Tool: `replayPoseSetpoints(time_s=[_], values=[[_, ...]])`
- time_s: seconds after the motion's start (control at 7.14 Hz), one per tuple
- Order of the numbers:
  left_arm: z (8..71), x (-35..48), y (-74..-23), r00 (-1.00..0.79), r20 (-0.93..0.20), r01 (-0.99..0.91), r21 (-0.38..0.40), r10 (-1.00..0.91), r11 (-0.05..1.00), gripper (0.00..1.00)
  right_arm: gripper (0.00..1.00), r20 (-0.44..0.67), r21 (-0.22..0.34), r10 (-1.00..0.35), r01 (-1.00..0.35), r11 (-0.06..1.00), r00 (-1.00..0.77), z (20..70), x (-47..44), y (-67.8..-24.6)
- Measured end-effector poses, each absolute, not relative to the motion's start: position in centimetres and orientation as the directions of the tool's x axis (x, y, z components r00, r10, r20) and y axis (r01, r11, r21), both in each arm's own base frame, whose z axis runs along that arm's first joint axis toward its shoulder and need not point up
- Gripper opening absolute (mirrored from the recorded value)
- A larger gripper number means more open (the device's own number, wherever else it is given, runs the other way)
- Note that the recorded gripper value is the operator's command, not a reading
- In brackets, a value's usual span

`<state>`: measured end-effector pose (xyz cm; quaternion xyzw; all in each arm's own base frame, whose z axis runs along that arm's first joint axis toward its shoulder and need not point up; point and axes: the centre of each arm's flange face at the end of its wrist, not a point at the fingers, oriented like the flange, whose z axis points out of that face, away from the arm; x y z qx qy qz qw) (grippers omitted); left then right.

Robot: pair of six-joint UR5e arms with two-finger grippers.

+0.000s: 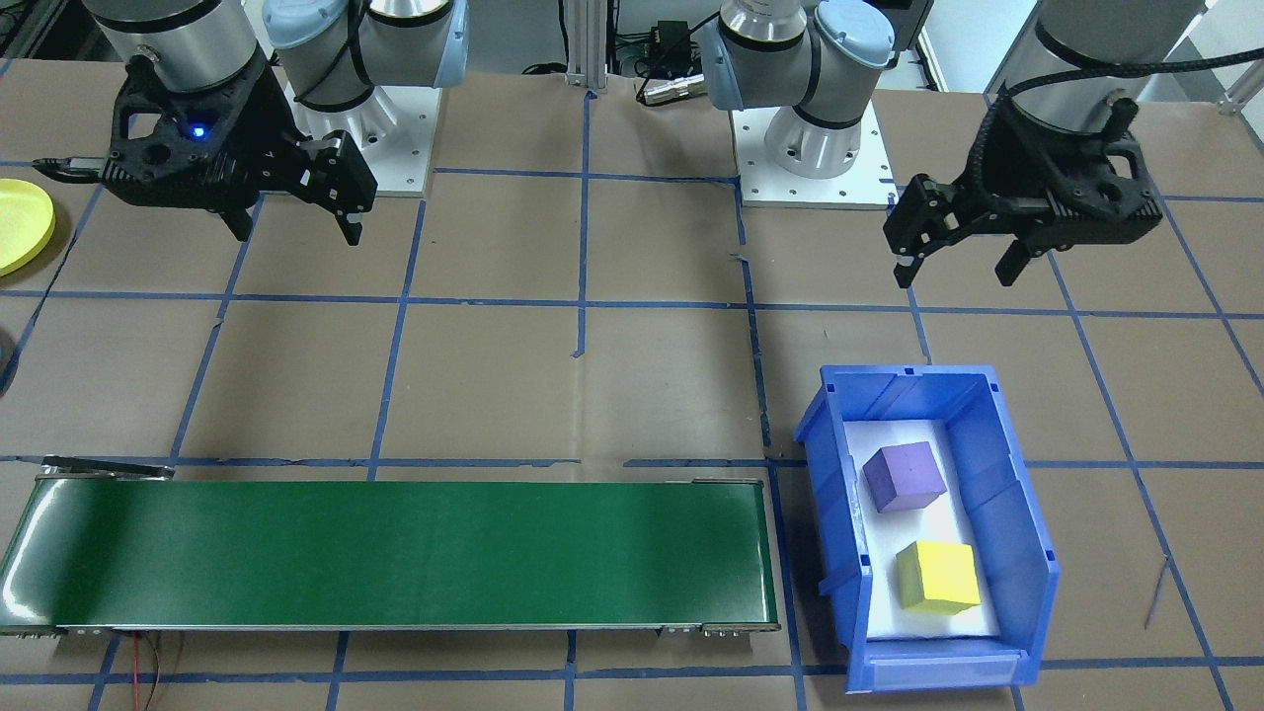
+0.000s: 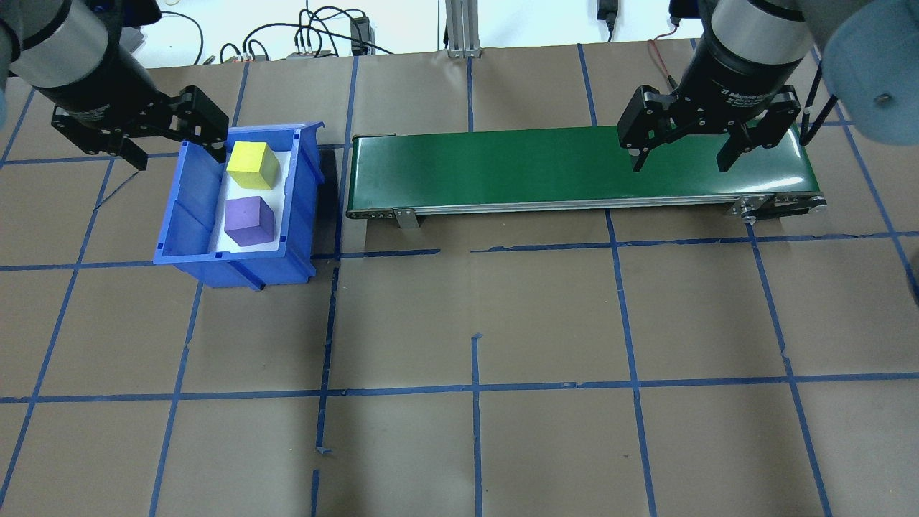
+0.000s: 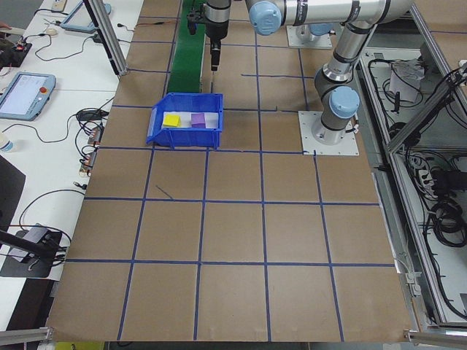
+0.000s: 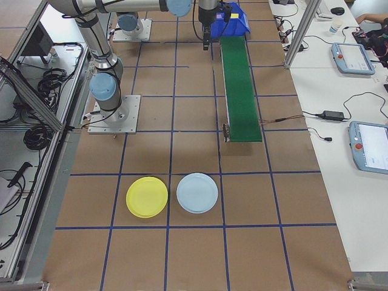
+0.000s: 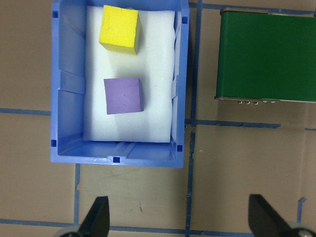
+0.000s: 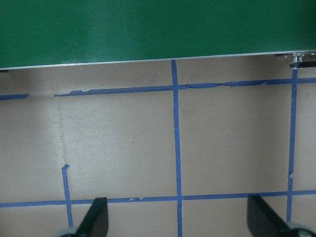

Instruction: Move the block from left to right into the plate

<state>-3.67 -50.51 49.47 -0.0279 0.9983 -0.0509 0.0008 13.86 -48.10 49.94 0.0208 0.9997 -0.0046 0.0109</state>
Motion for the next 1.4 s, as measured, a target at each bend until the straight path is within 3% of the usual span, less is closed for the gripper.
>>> replayPoseSetpoints(time_s=[0.7, 0.98, 1.4], values=[[37.4, 2.8, -59.9, -0.992, 0.035, -0.125, -0.087, -0.123, 0.988, 1.0, 1.0, -0.021, 0.001, 0.039, 0.039, 0.999, -0.999, 49.4, 14.0, -47.2], [33.9, 2.5, -61.2, -0.978, 0.105, -0.183, -0.042, -0.178, 0.982, 1.0, 1.0, -0.021, 0.003, 0.04, 0.04, 0.999, -0.999, 49.3, 13.9, -47.1], [29.7, 2.0, -60.8, -0.969, 0.119, -0.213, 0.041, -0.217, 0.976, 1.0, 1.0, -0.021, 0.003, 0.039, 0.039, 0.999, -0.999, 49.2, 13.9, -47.0]])
